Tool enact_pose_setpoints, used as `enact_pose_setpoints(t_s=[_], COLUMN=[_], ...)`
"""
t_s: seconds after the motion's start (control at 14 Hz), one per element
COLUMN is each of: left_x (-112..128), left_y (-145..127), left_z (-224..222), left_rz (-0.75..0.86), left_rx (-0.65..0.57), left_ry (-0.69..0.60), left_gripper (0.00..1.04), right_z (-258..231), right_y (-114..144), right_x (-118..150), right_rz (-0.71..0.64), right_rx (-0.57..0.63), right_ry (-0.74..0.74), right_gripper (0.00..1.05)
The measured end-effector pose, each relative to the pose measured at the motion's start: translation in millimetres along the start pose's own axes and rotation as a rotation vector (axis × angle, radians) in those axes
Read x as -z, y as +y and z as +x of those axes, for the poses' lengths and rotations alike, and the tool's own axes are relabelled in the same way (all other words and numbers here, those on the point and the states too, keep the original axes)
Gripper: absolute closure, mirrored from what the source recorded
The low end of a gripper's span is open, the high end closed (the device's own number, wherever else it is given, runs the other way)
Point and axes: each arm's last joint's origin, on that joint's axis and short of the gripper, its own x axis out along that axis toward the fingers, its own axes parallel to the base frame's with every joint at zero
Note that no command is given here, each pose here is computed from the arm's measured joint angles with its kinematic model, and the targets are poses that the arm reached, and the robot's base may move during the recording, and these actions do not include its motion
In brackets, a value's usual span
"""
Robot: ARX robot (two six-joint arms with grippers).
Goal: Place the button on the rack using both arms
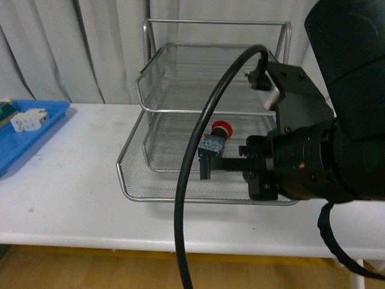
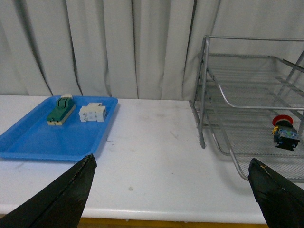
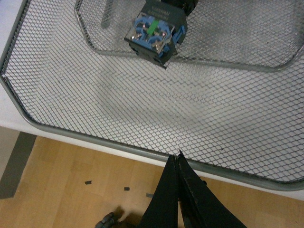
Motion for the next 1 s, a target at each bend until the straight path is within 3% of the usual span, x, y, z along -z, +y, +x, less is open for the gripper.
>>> enact_pose_setpoints(t_s=[0.21,0.36,1.0], left_x=[0.0,0.0,0.0], left_y=[0.0,0.0,0.0], left_z=[0.0,0.0,0.0], left_rz=[0.0,0.0,0.0], left_rx=[0.0,0.0,0.0], left_ry=[0.0,0.0,0.0], left_gripper=[0.07,0.07,0.07], right_z=[14.9,29.9,57.2], right_y=[14.4,10.4,3.3], right_x=[36.9,48.4,13.2], right_rz=[-0.017,-0.026,-0.022], right_rx=[-0.01,0.037,0.101], right_ry=[0.101,0.152,0.105], right_gripper=[1.03,1.03,1.03])
